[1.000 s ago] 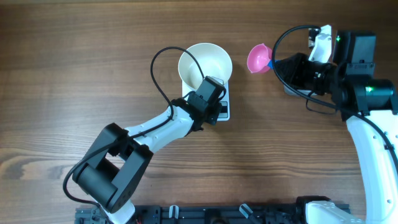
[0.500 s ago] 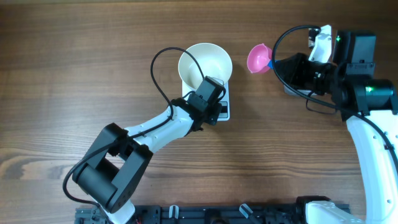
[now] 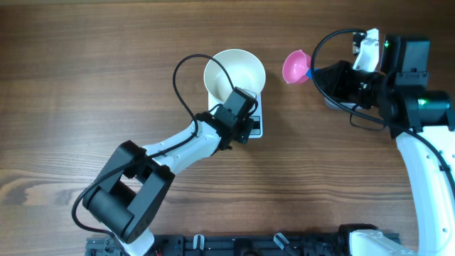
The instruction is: Scoop item into bowl and weigh 150g on scale
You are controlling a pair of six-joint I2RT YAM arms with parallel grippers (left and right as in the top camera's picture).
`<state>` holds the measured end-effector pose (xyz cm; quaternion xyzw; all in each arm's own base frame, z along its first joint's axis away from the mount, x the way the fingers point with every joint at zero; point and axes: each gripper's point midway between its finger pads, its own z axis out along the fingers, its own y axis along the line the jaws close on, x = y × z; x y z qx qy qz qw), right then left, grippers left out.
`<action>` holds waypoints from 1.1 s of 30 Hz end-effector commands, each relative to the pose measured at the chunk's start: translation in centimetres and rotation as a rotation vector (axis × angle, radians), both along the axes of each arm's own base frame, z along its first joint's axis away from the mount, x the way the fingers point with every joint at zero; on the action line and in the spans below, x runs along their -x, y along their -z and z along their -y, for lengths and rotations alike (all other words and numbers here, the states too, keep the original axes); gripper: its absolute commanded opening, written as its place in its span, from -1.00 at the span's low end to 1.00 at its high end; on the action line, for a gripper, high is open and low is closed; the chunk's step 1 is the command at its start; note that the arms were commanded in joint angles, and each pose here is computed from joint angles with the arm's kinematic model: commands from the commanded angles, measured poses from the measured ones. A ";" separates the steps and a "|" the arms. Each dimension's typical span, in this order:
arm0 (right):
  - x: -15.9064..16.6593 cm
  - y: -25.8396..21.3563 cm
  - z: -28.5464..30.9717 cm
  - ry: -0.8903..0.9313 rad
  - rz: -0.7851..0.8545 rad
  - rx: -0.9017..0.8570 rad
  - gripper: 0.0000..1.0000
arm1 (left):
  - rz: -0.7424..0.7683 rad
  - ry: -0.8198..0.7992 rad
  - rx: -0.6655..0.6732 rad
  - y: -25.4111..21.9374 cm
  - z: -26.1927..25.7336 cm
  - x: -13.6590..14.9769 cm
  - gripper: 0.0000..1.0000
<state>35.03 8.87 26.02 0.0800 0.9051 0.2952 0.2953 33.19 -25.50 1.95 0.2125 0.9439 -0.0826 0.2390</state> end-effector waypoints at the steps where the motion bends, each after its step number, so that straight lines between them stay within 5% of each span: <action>1: 0.0 -1.2 0.2 -0.004 0.042 0.018 -0.91 | -0.055 0.028 -0.025 1.9 -0.4 1.2 -0.92; 16: 0.0 -1.0 0.4 0.007 0.038 0.029 -0.91 | -0.075 0.068 -0.037 3.1 0.1 1.7 -0.92; 33: -0.1 -1.1 0.4 0.008 0.046 0.030 -0.91 | 0.048 0.011 0.080 -9.8 -2.6 3.4 -0.92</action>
